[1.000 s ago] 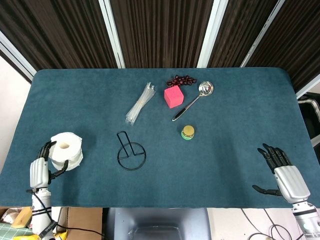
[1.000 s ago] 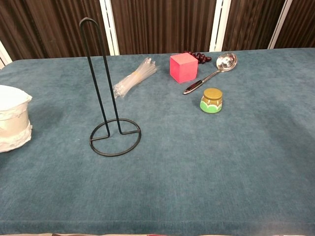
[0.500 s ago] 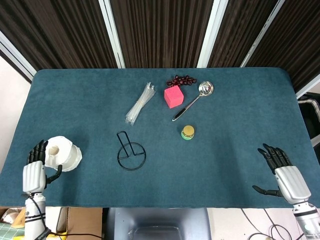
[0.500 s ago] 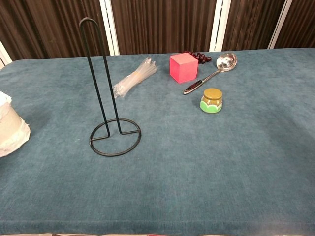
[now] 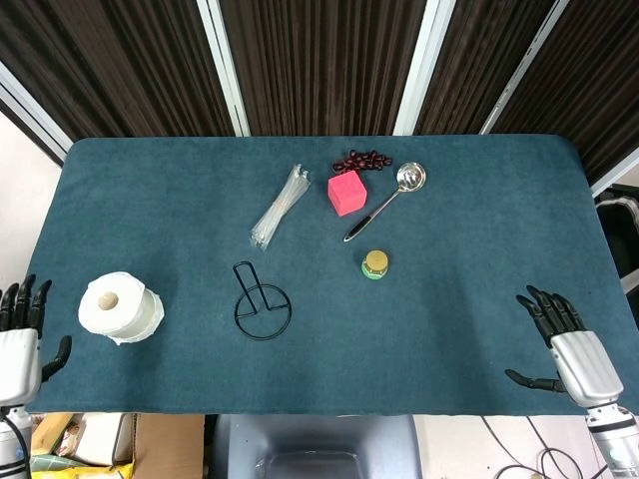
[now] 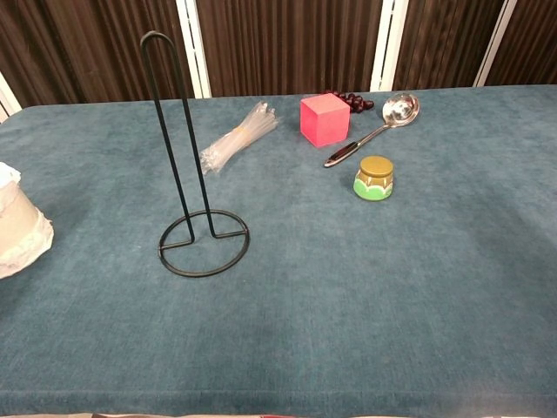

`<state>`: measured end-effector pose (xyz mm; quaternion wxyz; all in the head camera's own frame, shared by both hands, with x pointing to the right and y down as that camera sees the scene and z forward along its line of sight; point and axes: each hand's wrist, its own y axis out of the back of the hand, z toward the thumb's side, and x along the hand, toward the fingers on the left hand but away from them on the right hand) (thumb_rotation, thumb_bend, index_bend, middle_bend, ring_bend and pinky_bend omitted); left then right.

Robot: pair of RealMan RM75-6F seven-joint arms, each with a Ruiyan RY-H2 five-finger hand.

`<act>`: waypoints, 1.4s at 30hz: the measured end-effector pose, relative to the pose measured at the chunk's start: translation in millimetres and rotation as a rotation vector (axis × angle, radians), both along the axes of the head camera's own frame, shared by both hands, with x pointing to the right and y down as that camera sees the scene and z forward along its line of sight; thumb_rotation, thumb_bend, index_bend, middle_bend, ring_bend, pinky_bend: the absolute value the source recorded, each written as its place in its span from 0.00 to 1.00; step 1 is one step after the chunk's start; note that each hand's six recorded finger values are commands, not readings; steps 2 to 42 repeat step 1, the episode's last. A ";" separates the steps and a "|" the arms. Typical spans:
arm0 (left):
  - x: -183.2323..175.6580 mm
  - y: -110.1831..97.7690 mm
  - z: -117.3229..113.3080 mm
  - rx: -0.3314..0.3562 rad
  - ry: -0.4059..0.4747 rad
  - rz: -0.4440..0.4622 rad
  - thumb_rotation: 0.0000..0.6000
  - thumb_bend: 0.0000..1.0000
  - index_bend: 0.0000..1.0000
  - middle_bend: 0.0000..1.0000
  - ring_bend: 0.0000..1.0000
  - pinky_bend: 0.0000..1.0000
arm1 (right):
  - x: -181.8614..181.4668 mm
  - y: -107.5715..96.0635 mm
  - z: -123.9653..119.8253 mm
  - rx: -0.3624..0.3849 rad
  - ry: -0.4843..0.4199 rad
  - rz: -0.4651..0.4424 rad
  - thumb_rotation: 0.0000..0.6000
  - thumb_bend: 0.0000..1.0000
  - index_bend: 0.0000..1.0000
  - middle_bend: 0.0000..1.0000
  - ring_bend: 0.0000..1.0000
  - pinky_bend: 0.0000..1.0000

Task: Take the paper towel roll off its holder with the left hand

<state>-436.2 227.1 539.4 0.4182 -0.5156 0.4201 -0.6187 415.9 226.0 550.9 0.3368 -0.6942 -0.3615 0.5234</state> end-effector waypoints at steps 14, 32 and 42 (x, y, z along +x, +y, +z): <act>0.1 0.7 0.1 -0.003 0.000 0.002 1.00 0.36 0.10 0.00 0.00 0.06 | 0.1 0.0 0.1 0.000 0.000 0.000 1.00 0.16 0.00 0.00 0.00 0.00; 0.1 0.7 0.1 -0.003 0.000 0.002 1.00 0.36 0.10 0.00 0.00 0.06 | 0.1 0.0 0.1 0.000 0.000 0.000 1.00 0.16 0.00 0.00 0.00 0.00; 0.1 0.7 0.1 -0.003 0.000 0.002 1.00 0.36 0.10 0.00 0.00 0.06 | 0.1 0.0 0.1 0.000 0.000 0.000 1.00 0.16 0.00 0.00 0.00 0.00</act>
